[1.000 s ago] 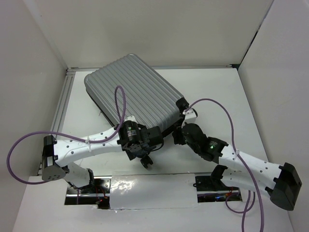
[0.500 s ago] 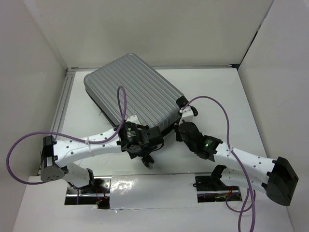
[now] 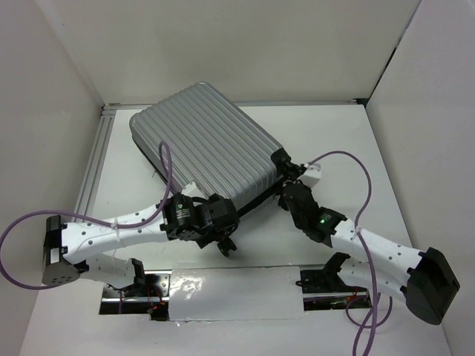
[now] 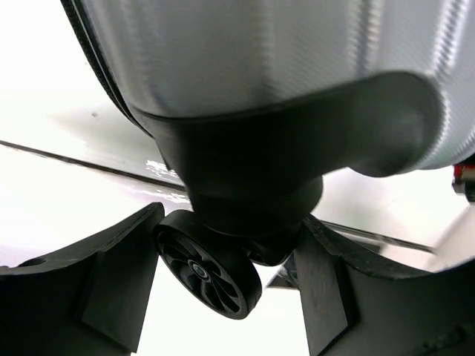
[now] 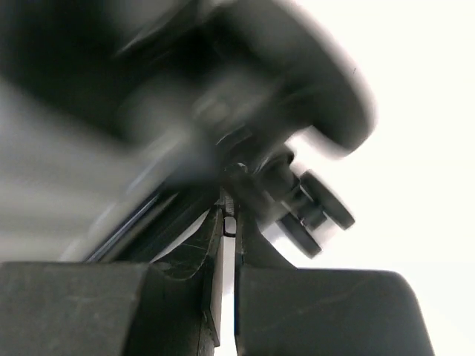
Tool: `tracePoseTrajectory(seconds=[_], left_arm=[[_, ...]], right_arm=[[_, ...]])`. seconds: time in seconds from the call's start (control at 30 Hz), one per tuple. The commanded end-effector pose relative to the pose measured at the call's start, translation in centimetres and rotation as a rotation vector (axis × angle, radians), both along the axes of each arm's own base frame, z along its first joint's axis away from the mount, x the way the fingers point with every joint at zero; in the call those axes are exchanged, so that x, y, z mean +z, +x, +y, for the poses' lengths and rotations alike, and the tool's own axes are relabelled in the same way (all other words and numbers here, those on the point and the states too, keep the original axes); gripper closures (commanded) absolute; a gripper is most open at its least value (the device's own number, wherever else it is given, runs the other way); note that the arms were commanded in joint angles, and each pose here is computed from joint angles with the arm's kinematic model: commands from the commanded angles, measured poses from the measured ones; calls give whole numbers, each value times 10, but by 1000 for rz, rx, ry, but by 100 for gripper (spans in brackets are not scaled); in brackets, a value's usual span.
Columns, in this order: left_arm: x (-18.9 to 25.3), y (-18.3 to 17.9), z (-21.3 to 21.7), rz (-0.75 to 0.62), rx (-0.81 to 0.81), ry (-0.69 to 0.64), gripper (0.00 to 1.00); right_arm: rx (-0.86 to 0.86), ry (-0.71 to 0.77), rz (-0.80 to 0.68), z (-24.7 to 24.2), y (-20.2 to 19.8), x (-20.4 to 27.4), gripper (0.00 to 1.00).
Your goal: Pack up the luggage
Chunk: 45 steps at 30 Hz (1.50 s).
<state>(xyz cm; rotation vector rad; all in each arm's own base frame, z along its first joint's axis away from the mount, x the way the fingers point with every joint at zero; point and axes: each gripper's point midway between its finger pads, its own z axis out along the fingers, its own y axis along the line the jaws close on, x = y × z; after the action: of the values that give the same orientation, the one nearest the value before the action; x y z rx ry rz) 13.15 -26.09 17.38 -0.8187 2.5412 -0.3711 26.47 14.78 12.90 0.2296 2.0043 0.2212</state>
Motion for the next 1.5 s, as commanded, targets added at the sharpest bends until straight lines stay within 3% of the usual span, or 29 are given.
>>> tracePoseTrajectory(seconds=[0.0, 0.2, 0.33, 0.5, 0.7, 0.97, 1.23, 1.37, 1.47], left_arm=[[-27, -28, 79, 99, 37, 253, 100], [-30, -35, 96, 102, 71, 209, 100], [-29, -35, 99, 90, 80, 197, 100], [-34, -38, 104, 101, 61, 213, 100], [-39, -46, 110, 129, 48, 209, 100], [-45, -52, 115, 152, 13, 232, 100], [-48, -53, 116, 162, -113, 317, 100], [-53, -60, 122, 175, -199, 326, 100], [-51, -67, 128, 187, -261, 319, 100]], right_arm=[[-363, 119, -145, -67, 25, 11, 100], [-411, 323, -189, -103, 52, 15, 100], [-403, 355, -232, -124, 64, 18, 100], [-322, 307, -319, -130, 79, 35, 100], [-378, 288, -381, -163, 101, 39, 100], [-24, 146, -512, -140, 142, 74, 100], [146, -59, -629, -129, 180, 117, 100], [-25, -133, -649, -155, 212, 136, 100], [8, -133, -687, -153, 235, 150, 100]])
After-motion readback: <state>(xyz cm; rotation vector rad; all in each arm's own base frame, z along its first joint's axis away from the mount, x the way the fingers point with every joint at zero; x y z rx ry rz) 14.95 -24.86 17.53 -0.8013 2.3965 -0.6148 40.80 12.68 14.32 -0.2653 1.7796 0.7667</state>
